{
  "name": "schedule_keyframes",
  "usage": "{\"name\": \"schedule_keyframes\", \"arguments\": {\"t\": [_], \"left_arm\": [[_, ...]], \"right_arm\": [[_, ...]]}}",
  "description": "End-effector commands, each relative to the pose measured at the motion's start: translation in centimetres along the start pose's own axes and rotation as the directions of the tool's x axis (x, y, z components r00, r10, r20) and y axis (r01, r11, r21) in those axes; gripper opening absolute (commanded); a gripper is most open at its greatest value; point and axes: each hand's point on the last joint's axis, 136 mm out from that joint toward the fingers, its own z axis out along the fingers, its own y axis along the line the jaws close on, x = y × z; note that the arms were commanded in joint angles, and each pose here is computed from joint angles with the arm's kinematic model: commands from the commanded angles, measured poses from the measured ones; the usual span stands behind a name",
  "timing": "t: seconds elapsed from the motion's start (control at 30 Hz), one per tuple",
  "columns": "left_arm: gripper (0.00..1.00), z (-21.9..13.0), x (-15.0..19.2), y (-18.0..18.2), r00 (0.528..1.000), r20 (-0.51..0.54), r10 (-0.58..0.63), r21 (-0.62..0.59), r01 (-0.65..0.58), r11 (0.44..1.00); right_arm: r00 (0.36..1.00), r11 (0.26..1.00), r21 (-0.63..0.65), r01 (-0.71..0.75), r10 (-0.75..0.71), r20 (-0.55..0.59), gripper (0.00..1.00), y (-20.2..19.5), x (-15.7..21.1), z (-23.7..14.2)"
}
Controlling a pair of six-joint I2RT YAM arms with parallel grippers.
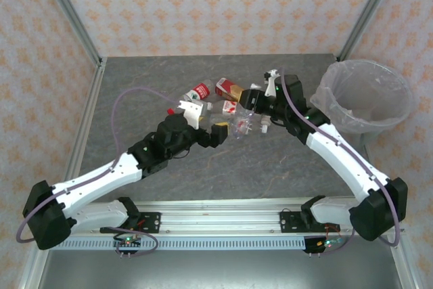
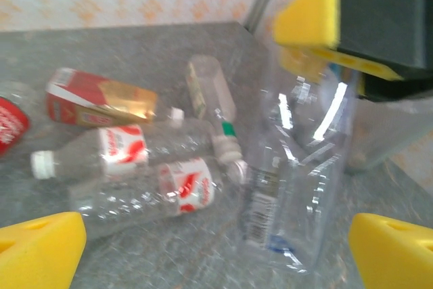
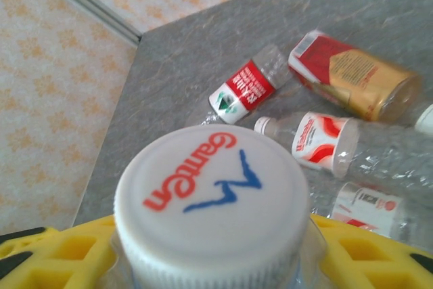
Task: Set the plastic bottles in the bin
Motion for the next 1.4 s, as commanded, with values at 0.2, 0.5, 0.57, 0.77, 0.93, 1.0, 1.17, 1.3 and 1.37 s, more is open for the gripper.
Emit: {"name": "schedule_keyframes", "arguments": {"t": [0.2, 0.5, 0.57, 0.77, 0.93, 1.0, 1.17, 1.3, 1.37], "left_arm": [[1.00, -2.7, -1.2, 7.5, 0.969, 0.213, -0.121, -0.364, 0.194, 0.911], [1.00, -2.5, 0.9, 9.6, 0.970, 0.182, -0.160, -0.478, 0.229, 0.848], [1.00, -2.3, 1.4, 9.9, 0.971, 0.172, -0.167, -0.490, 0.231, 0.840], [1.00, -1.0, 2.4, 8.7, 0.981, 0.098, -0.168, -0.434, 0.194, 0.880], [1.00, -0.5, 3.0, 8.4, 0.983, 0.065, -0.174, -0.431, 0.184, 0.883], [1.00, -0.4, 3.2, 8.6, 0.980, 0.070, -0.189, -0.434, 0.200, 0.879], [1.00, -0.2, 3.9, 8.8, 0.970, 0.084, -0.228, -0.435, 0.242, 0.867], [1.00, -0.1, 4.1, 9.1, 0.968, 0.086, -0.236, -0.451, 0.249, 0.857], [1.00, -0.1, 4.1, 9.2, 0.967, 0.088, -0.240, -0.454, 0.253, 0.854]], "right_arm": [[0.984, 0.994, 0.065, 0.083, -0.092, 0.153, 0.40, 1.3, -4.1, -5.1], [0.897, 0.964, 0.249, 0.093, -0.190, 0.399, 0.38, 0.4, -8.7, -12.5], [0.870, 0.948, 0.306, 0.091, -0.225, 0.438, 0.38, -0.3, -9.3, -14.2], [0.813, 0.891, 0.440, 0.111, -0.336, 0.476, 0.38, -1.1, -10.8, -17.9], [0.753, 0.853, 0.512, 0.098, -0.400, 0.522, 0.37, -1.2, -12.3, -20.4], [0.727, 0.821, 0.566, 0.073, -0.433, 0.534, 0.36, -1.8, -12.9, -21.4], [0.687, 0.699, 0.715, 0.013, -0.525, 0.502, 0.35, -3.6, -14.1, -23.2], [0.674, 0.667, 0.744, -0.025, -0.538, 0.505, 0.36, -4.4, -15.0, -23.9], [0.665, 0.661, 0.748, -0.056, -0.534, 0.522, 0.36, -5.1, -15.5, -24.4]]}}
